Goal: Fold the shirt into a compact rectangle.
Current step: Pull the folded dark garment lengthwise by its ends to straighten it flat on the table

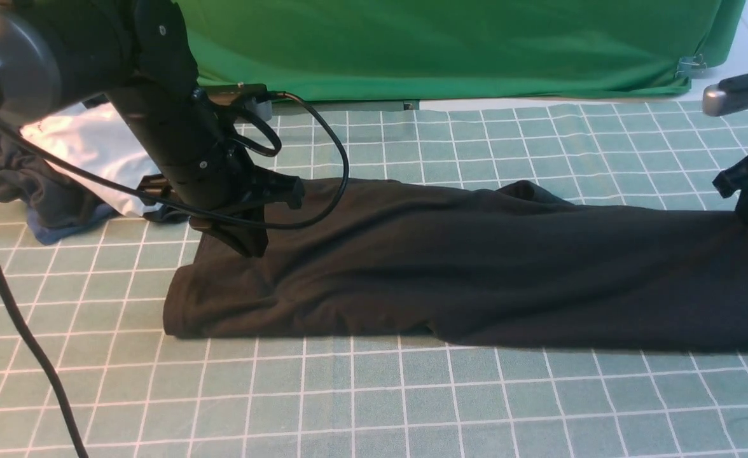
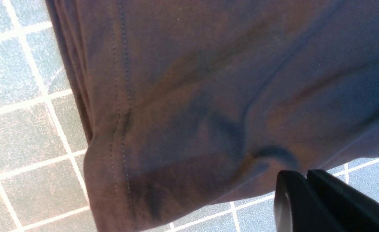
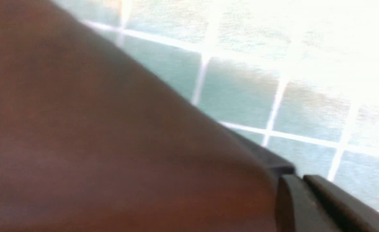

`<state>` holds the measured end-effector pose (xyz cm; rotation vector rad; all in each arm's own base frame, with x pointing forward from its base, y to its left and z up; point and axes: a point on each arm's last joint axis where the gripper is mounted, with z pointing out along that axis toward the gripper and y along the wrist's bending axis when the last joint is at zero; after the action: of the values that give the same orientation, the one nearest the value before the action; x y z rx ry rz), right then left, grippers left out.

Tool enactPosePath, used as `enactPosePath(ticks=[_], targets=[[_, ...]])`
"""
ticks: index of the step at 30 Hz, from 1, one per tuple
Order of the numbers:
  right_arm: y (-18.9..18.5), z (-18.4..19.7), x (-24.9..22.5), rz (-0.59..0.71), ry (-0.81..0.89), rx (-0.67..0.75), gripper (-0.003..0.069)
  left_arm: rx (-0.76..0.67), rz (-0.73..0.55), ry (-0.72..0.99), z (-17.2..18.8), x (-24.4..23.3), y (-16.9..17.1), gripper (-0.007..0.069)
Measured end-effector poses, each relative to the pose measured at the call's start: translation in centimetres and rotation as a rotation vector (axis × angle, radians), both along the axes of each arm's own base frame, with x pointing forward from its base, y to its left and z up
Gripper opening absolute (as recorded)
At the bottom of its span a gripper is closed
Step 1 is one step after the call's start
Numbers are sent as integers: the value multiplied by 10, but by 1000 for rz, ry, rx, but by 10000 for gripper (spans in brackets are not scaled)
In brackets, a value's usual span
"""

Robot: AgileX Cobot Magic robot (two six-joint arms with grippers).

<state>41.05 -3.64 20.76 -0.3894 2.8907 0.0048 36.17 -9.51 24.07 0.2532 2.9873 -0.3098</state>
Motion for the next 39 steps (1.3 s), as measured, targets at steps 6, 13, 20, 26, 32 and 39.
enactPosePath(ticks=[6, 13, 20, 26, 32, 39], targets=[[-3, -1, 2, -20, -16, -8, 18, 1, -2, 3, 0, 0, 0, 7], [0, 2, 3, -141, -10, 47, 48, 2, -2, 2, 0, 0, 0, 7], [63, 32, 12, 46, -122, 262, 116, -1, 4, -21, 0, 2, 0, 7], [140, 39, 37, 288, -166, 337, 165, -1, 6, -21, 0, 2, 0, 7], [190, 6, 57, 435, -121, 340, 264, 2, 3, -1, 0, 0, 0, 7], [204, -17, 64, 492, -77, 274, 297, 3, 3, 7, 0, -1, 0, 8]])
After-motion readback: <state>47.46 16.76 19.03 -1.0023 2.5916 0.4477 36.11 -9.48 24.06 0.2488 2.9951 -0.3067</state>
